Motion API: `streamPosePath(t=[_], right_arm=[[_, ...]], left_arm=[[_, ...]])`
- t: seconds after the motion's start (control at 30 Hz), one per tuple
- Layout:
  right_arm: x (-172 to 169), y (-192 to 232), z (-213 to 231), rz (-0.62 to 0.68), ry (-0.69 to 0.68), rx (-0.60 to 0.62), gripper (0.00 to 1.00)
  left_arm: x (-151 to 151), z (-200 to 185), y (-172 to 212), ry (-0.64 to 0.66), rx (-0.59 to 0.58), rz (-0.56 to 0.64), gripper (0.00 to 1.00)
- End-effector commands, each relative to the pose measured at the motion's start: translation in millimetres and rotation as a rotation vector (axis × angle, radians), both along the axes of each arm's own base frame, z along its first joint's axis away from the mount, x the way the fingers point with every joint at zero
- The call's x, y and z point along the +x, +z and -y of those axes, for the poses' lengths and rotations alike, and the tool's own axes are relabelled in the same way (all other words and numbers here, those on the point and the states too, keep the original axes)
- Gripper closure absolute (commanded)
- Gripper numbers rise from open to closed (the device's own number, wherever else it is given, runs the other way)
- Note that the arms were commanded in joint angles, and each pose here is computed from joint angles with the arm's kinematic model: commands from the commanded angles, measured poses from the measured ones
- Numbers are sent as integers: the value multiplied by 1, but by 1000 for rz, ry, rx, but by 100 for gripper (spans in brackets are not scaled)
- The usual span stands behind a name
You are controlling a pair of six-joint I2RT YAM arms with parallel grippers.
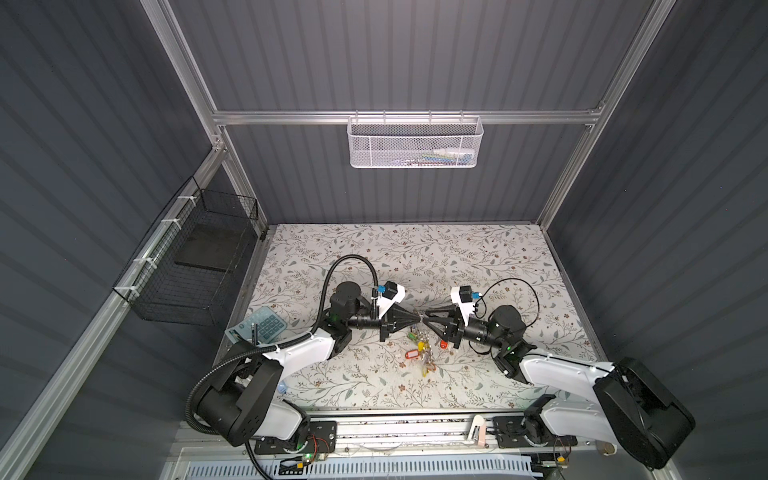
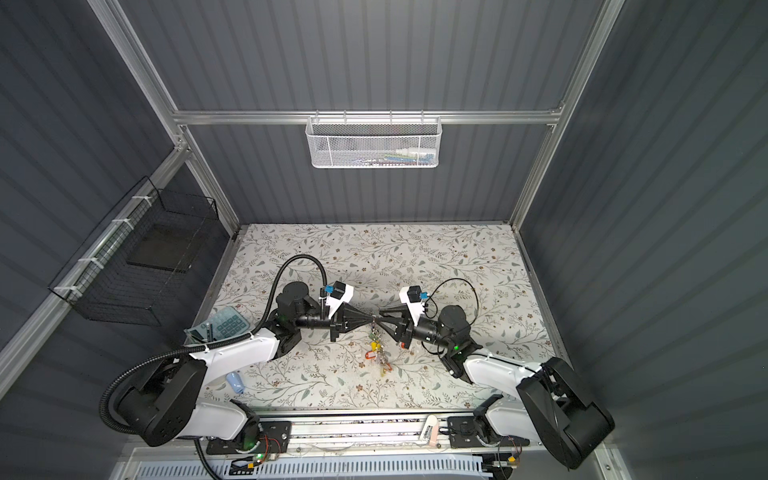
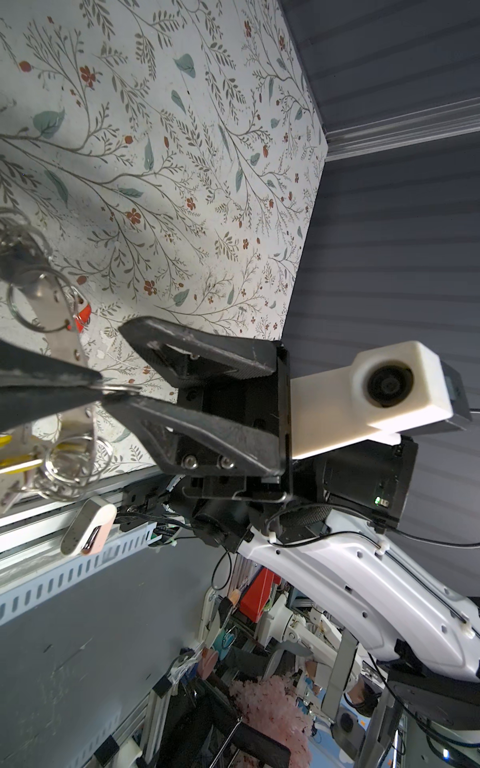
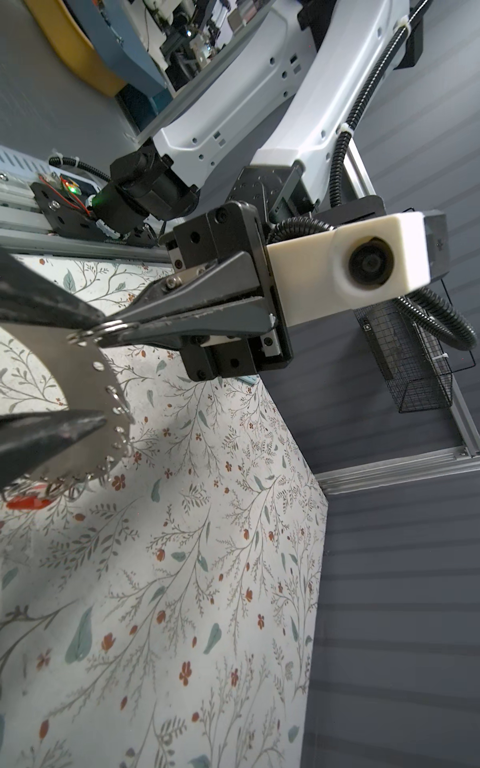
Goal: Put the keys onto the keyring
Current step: 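Bring the held ring toward the right gripper while the right gripper closes on its rim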
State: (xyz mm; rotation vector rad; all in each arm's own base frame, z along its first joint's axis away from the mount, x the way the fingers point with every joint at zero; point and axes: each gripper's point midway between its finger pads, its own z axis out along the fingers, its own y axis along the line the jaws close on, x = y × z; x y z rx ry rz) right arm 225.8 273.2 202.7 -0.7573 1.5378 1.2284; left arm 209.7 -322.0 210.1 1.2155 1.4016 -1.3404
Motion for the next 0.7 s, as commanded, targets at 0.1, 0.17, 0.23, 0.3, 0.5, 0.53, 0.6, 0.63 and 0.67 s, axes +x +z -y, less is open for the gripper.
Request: streamPosePath(t=[0.1,0.17,0.23,0.3,0.5,0.53,0.6,0.63,0.67], right_arm=[[-1,7,-4,20,20,7,83],[0,7,-4,21,18,8,90],[-1,8,-4,24,17,11,96],[0,8,-4,24,13,12,100],[0,7,-3,30,8,7,100],[0,8,-3,34,9,7,100],[-1,7,-3,38,14,4,100],[-1,7,-3,38,14,3,100],[-2,7,-3,39,18,3,100]], left_arm=[[-2,6,15,-47,-26,55,100],[-2,6,14,-45,-24,53,100],[-1,7,14,-41,-19,50,100],[1,7,12,-35,-11,48,100],[4,6,9,-9,14,53,95],[5,6,8,-5,23,58,92],[5,5,7,0,40,64,89],[6,5,6,3,49,64,89],[5,5,6,3,54,69,89]])
